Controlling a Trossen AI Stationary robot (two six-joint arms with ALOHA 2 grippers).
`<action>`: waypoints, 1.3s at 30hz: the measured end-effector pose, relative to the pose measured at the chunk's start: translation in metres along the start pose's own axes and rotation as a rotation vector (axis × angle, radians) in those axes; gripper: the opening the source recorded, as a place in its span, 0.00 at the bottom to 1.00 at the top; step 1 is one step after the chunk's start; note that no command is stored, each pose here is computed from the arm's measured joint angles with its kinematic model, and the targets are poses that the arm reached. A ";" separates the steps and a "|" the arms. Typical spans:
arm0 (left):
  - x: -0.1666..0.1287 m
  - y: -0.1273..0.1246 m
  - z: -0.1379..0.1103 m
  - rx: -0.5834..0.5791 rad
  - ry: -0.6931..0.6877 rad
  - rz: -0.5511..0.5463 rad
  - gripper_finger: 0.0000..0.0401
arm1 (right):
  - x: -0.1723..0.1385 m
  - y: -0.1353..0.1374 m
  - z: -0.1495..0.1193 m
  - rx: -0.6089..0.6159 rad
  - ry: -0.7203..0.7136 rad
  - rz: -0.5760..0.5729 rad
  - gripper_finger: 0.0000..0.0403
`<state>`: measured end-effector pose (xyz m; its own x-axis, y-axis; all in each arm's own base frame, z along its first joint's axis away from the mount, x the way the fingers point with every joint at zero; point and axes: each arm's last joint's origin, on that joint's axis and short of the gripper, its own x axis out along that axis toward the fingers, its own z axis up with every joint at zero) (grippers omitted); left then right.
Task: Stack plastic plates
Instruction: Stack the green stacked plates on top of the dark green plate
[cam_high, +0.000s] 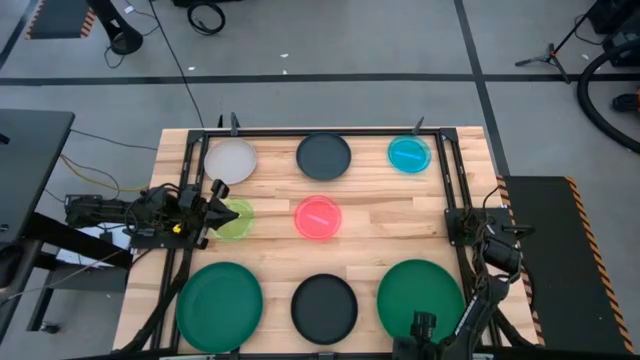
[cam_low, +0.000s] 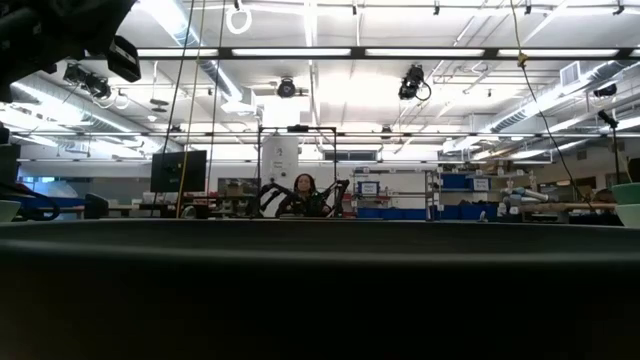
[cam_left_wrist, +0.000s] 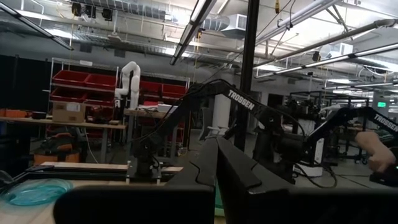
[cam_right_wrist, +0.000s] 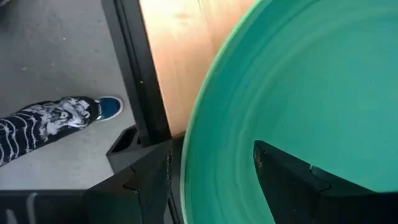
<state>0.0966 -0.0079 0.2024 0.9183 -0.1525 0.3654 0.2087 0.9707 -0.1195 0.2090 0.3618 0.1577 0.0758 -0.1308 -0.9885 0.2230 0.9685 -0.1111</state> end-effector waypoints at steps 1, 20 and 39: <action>0.000 0.000 0.000 0.000 0.001 0.001 0.03 | 0.003 -0.001 -0.001 0.004 0.003 -0.008 0.57; 0.000 0.000 0.000 0.000 0.000 0.000 0.03 | 0.012 -0.011 -0.004 -0.012 -0.011 -0.095 0.08; 0.000 0.000 0.000 0.000 0.001 0.000 0.03 | -0.101 -0.017 0.052 -0.470 -0.273 -0.128 0.07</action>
<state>0.0967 -0.0079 0.2022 0.9185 -0.1527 0.3647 0.2088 0.9706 -0.1196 0.2478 0.3479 0.2648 0.3393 -0.2430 -0.9087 -0.2053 0.9236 -0.3237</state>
